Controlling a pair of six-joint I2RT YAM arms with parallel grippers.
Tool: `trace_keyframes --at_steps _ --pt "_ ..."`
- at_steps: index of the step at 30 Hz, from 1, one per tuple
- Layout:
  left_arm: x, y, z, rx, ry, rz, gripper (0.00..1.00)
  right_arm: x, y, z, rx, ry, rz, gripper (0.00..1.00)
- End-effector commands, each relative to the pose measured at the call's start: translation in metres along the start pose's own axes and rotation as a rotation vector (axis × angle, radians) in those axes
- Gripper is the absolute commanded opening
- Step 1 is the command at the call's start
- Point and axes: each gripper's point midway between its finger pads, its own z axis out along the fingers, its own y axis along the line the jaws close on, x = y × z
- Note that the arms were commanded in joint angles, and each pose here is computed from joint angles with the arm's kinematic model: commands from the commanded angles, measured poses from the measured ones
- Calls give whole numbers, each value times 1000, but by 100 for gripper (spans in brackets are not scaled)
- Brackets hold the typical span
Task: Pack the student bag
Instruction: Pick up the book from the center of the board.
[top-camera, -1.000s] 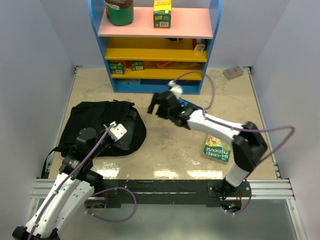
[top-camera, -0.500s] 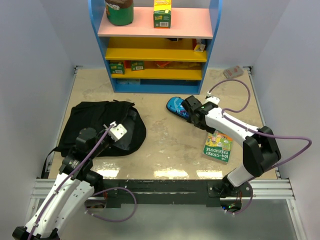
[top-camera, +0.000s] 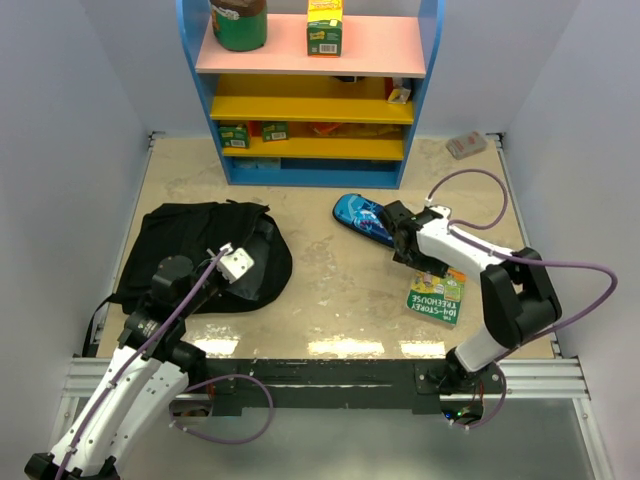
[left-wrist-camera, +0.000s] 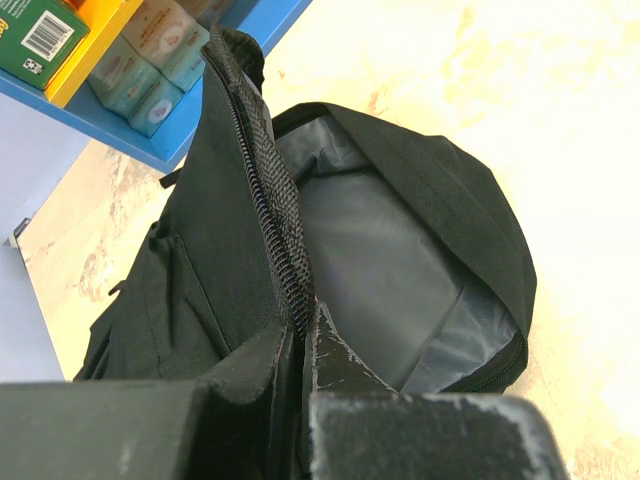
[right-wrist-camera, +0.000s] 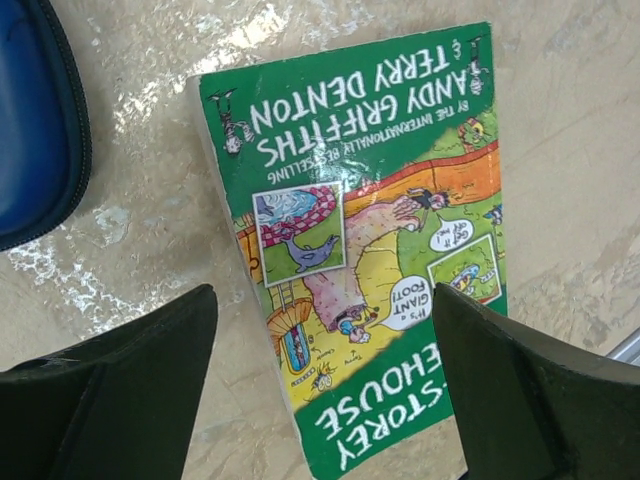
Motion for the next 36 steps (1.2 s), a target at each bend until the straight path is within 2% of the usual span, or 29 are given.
trace_keyframes --at_steps 1,6,9,10,12,13,15,18,21,24,25,27,28,31,36 --pt "-45 15 -20 -62 -195 18 0 13 9 13 -8 34 -72 87" --pt "-47 17 -21 -67 -197 17 0 32 14 27 -11 84 -111 83" --pt "-50 18 -21 -72 -201 19 0 41 23 32 -31 119 -124 70" --pt "-51 19 -21 -74 -202 19 0 42 28 32 -48 122 -122 52" --pt "-51 20 -22 -77 -202 22 0 52 34 33 -87 161 -118 32" --pt "-51 20 -22 -78 -199 22 0 54 41 33 -118 169 -108 15" --pt "-51 21 -22 -81 -199 23 0 66 50 32 -171 220 -104 0" --pt "-52 22 -23 -83 -198 25 0 75 61 32 -227 242 -105 0" --pt "-52 23 -22 -89 -196 24 0 82 90 7 -341 229 -120 0" --pt "-50 23 -20 -87 -191 19 0 96 140 -60 -509 174 -185 0" --pt "-49 23 -19 -87 -189 17 0 113 151 -88 -555 164 -225 0" --pt "-49 23 -19 -92 -186 15 0 110 171 -130 -645 135 -220 0" --pt "-48 23 -20 -92 -182 14 0 119 173 -150 -675 133 -237 0" --pt "-47 25 -23 -104 -180 21 0 109 178 -202 -773 102 -216 0" --pt "-48 27 -27 -119 -187 25 0 68 167 -279 -965 43 -130 0"
